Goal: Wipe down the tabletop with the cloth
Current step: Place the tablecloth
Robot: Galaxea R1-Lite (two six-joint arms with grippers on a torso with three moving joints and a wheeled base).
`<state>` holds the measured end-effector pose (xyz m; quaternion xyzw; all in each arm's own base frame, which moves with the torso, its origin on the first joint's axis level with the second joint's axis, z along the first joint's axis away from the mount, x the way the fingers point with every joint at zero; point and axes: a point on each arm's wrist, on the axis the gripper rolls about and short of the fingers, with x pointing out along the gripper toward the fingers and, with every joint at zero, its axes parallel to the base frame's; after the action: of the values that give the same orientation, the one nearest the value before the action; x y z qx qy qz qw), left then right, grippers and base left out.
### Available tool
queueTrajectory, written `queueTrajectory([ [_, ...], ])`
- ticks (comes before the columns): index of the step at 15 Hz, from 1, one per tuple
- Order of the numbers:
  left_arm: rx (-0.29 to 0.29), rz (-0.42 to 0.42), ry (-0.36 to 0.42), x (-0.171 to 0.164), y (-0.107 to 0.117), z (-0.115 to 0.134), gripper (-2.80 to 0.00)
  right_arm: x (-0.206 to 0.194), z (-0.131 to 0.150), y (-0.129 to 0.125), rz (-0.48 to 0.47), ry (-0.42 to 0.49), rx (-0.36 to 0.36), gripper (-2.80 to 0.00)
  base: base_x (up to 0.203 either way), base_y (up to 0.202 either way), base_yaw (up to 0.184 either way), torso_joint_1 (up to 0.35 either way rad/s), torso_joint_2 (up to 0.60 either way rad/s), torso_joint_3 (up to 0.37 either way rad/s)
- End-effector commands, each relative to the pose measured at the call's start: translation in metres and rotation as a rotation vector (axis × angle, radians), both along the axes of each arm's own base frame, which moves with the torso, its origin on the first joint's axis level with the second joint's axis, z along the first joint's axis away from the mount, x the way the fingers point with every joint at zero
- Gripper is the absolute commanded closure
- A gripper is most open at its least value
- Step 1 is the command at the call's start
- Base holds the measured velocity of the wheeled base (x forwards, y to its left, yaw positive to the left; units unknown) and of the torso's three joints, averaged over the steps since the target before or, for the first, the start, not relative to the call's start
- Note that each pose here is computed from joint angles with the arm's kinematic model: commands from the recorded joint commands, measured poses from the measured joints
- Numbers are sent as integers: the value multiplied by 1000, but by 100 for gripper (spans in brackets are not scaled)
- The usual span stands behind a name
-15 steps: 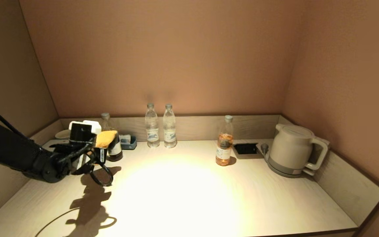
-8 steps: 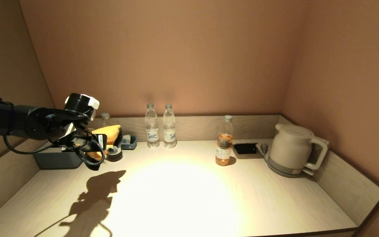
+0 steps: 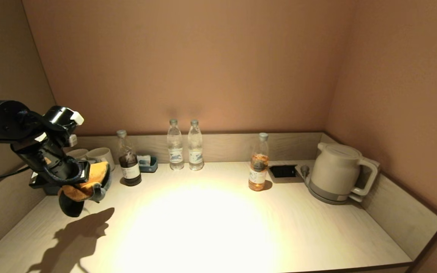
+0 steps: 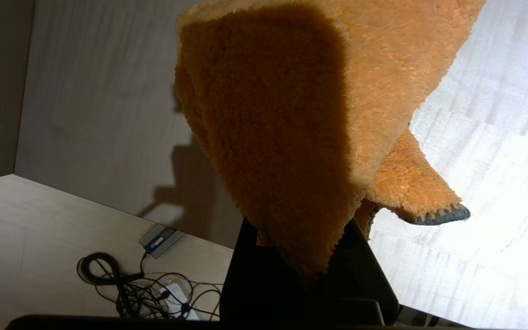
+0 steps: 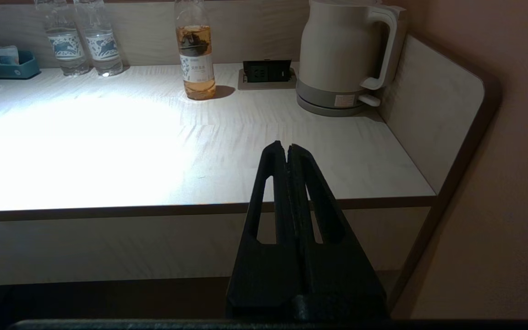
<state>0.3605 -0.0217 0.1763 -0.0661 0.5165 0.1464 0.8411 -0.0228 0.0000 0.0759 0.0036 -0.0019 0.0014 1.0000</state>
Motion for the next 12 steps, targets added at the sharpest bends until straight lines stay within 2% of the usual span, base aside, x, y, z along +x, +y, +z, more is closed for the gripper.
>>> queueTrajectory([
  [1,10,53,2,-2,24,4,0,0,0,0,0,-1,0,0,0,0,0,0,0,0],
  [2,21,117,3,-2,51,6,0,0,0,0,0,-1,0,0,0,0,0,0,0,0],
  [6,44,267,9,-3,119,2,0,0,0,0,0,-1,0,0,0,0,0,0,0,0],
  [7,45,294,11,-1,131,0,0,0,0,0,0,-1,0,0,0,0,0,0,0,0],
  [8,45,296,12,-1,132,-1,0,0,0,0,0,-1,0,0,0,0,0,0,0,0],
  [12,42,338,55,0,160,-18,0,0,0,0,0,-1,0,0,0,0,0,0,0,0],
])
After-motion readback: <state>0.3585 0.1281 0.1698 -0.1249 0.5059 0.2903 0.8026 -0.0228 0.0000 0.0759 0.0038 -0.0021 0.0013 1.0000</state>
